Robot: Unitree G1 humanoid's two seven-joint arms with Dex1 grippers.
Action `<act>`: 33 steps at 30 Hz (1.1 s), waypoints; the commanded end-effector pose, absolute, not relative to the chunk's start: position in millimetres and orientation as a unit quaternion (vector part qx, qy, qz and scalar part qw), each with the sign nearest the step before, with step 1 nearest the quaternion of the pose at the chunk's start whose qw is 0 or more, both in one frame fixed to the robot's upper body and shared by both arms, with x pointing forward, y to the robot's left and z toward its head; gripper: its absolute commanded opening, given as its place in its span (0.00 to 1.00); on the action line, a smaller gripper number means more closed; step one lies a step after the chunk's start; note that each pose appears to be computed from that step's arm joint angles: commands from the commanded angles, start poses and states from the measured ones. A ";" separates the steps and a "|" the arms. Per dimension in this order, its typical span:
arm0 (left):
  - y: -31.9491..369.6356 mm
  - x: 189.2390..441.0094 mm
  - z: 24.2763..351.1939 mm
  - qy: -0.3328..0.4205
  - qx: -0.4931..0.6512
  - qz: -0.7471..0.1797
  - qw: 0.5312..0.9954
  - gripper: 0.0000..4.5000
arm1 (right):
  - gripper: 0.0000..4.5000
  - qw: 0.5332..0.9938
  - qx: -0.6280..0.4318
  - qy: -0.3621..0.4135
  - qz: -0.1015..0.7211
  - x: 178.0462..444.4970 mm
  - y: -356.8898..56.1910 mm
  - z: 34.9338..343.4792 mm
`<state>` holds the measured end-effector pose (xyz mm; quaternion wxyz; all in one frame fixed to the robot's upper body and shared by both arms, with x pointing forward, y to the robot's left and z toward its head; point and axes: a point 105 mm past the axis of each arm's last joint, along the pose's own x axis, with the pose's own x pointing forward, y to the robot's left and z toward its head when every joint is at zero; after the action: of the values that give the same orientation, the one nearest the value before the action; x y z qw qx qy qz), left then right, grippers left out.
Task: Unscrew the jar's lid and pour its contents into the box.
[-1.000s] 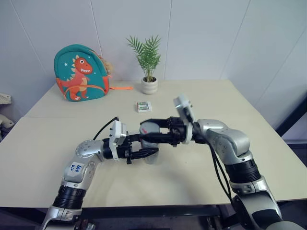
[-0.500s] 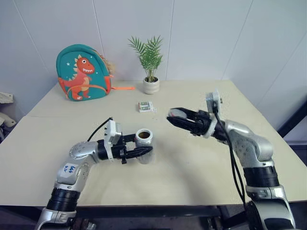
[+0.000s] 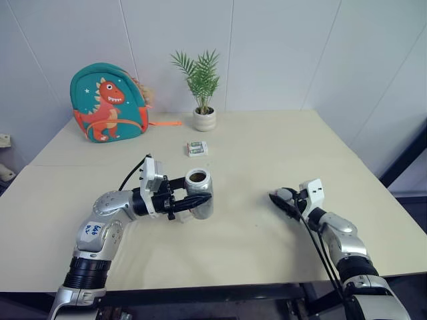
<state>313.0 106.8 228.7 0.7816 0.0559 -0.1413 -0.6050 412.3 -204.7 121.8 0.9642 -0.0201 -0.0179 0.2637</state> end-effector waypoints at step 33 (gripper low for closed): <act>217.6 350.6 273.3 -0.139 0.170 -0.292 0.931 0.49 | 1.00 0.777 -0.189 -0.131 0.586 278.7 -128.1 264.3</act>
<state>351.1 213.5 261.3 0.9313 0.1425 -0.1159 -0.3146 283.2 -128.1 254.8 0.7780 -0.1860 -0.1085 0.5902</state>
